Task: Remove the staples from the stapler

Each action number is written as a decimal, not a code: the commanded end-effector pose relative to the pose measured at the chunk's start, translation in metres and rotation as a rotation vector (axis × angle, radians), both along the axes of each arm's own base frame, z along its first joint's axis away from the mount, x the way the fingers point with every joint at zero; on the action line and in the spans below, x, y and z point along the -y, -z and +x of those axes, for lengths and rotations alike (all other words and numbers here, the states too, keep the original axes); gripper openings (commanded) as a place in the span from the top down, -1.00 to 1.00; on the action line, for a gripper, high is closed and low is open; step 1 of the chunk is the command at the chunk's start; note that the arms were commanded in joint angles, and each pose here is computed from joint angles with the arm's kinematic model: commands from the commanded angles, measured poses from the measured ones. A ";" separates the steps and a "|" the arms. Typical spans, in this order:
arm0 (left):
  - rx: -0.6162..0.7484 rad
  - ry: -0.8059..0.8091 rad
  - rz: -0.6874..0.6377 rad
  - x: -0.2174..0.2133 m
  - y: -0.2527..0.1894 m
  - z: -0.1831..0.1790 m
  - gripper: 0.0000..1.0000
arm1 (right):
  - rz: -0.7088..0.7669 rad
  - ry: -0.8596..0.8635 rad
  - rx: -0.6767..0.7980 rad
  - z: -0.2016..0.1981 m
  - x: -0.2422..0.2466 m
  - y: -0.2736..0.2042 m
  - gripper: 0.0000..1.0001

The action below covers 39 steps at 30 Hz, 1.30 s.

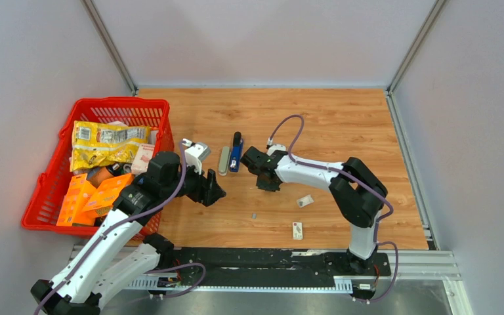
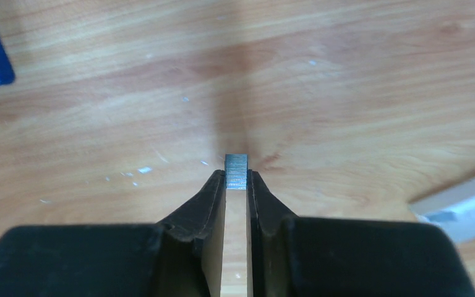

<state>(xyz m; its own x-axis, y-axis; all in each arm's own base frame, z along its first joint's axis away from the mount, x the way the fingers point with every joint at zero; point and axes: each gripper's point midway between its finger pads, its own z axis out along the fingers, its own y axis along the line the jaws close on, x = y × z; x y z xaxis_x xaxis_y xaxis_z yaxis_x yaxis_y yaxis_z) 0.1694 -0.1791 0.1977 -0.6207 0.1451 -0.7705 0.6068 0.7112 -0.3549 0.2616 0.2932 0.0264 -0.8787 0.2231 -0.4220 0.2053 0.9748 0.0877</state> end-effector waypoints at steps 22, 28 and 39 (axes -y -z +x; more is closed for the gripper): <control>0.042 0.026 -0.006 0.001 -0.003 0.000 -0.54 | -0.273 -0.276 0.093 -0.053 0.123 -0.069 0.68; 0.037 0.020 0.001 0.001 0.000 0.001 -0.54 | -0.293 -0.285 0.072 -0.053 0.129 -0.056 0.69; 0.024 0.017 0.014 0.001 0.003 0.002 -0.54 | -0.268 -0.295 0.034 -0.049 0.130 -0.034 0.72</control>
